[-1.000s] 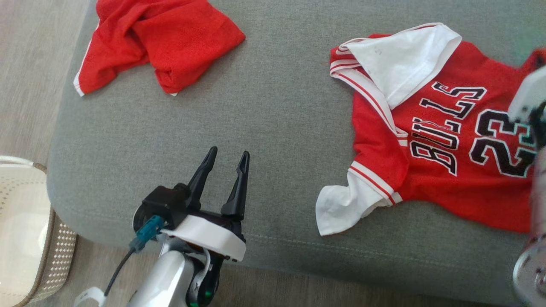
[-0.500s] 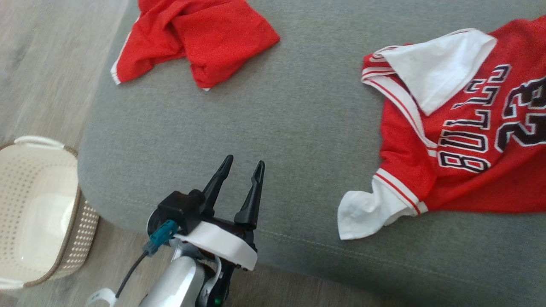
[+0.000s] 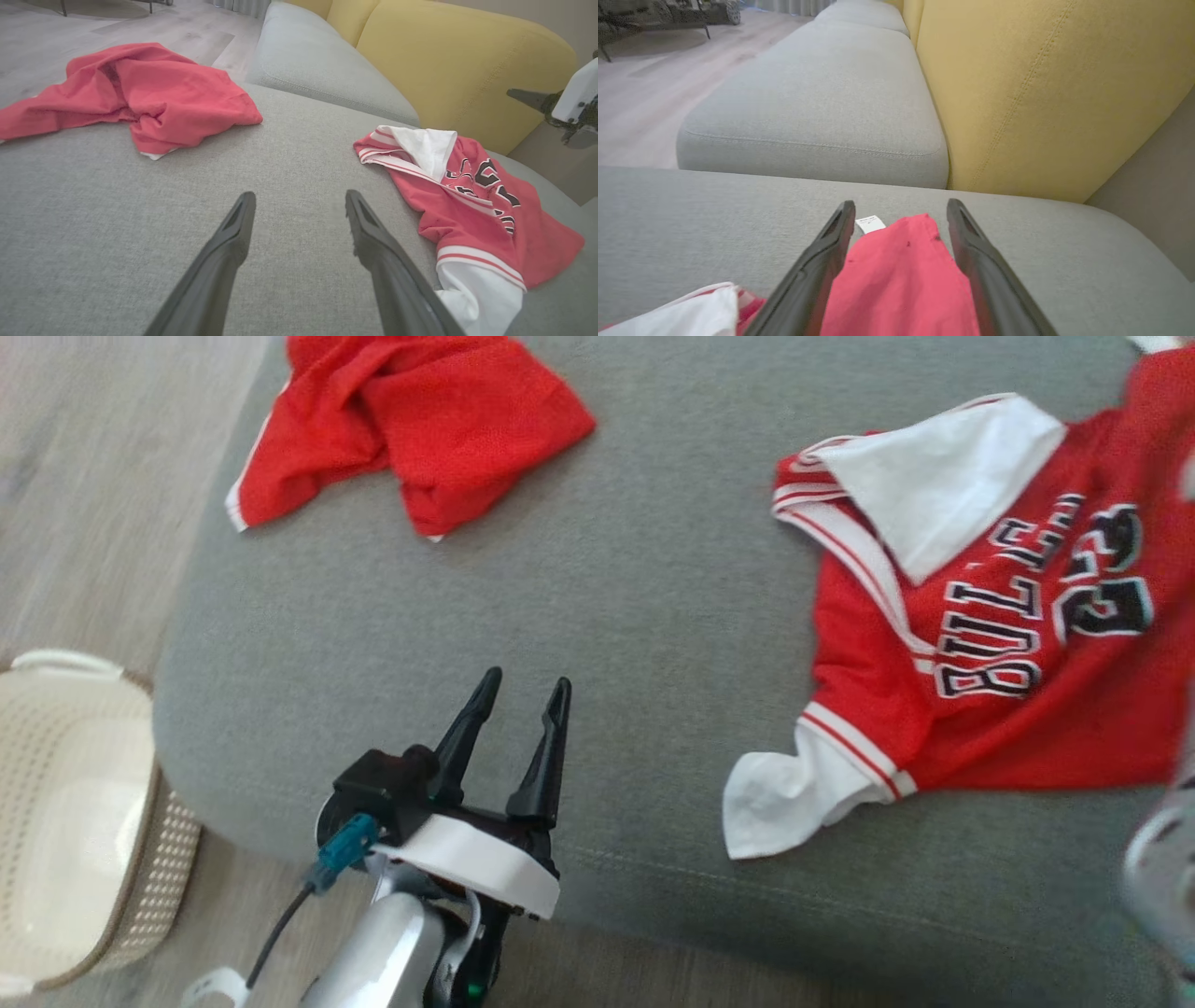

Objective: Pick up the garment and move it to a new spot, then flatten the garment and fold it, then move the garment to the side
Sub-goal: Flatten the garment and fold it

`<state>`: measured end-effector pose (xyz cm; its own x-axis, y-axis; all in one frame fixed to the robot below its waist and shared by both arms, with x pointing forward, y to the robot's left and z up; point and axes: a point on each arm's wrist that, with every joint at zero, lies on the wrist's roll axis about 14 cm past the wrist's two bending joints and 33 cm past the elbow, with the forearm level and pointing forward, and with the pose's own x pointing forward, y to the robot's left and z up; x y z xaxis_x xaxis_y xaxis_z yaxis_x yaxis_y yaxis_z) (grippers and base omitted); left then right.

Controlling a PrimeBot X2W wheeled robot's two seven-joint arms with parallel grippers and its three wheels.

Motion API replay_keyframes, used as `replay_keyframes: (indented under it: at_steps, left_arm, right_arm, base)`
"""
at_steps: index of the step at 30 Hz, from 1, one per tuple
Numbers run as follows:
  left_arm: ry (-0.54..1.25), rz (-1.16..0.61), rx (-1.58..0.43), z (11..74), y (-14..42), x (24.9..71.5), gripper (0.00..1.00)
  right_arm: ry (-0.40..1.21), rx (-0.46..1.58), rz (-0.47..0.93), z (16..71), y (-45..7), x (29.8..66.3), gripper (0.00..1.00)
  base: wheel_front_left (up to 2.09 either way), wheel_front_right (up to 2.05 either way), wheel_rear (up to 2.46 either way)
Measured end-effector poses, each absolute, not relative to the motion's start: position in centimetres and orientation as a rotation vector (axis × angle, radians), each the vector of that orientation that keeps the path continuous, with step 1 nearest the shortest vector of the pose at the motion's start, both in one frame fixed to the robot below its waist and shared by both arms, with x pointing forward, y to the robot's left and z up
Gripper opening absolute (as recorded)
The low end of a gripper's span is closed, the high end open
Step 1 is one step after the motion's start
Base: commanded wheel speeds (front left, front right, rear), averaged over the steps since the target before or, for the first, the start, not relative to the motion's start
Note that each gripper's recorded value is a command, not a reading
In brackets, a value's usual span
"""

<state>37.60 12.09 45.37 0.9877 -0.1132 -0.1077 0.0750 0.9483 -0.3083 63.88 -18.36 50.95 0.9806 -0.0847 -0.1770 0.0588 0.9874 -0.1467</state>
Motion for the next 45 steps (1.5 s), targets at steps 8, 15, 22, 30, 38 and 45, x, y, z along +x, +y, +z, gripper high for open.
replay_keyframes:
  at_steps: [8, 15, 22, 30, 38, 45]
  left_arm:
    - [0.072, -0.159, -0.323, 47.2, 10.0, 38.3, 1.0]
    - [0.057, -0.238, -0.336, 48.2, 7.3, 37.4, 1.0]
    - [0.051, -0.331, -0.335, 48.8, 4.4, 37.2, 1.0]
    - [0.212, -0.568, -0.236, 43.7, -0.7, 34.3, 1.0]
    - [0.287, -0.783, -0.045, 40.3, -2.6, 31.2, 1.0]
    - [0.319, -0.857, 0.105, 38.0, -2.8, 30.5, 1.0]
  right_arm:
    - [0.054, -0.073, -0.002, 51.9, -16.7, 59.6, 1.0]
    - [0.064, 0.07, 0.019, 49.8, -17.4, 53.5, 1.0]
    - [-0.04, 0.211, -0.05, 50.2, -20.9, 46.8, 1.0]
    - [-0.087, 0.195, -0.083, 51.6, -22.8, 44.4, 1.0]
    - [-0.057, 0.219, -0.131, 50.8, -24.4, 43.4, 1.0]
    - [-0.049, 0.228, -0.145, 50.4, -24.8, 43.1, 1.0]
  base:
    - [0.0, 0.0, 0.0]
    - [0.0, 0.0, 0.0]
    - [0.0, 0.0, 0.0]
    - [0.0, 0.0, 0.0]
    - [0.0, 0.0, 0.0]
    - [0.0, 0.0, 0.0]
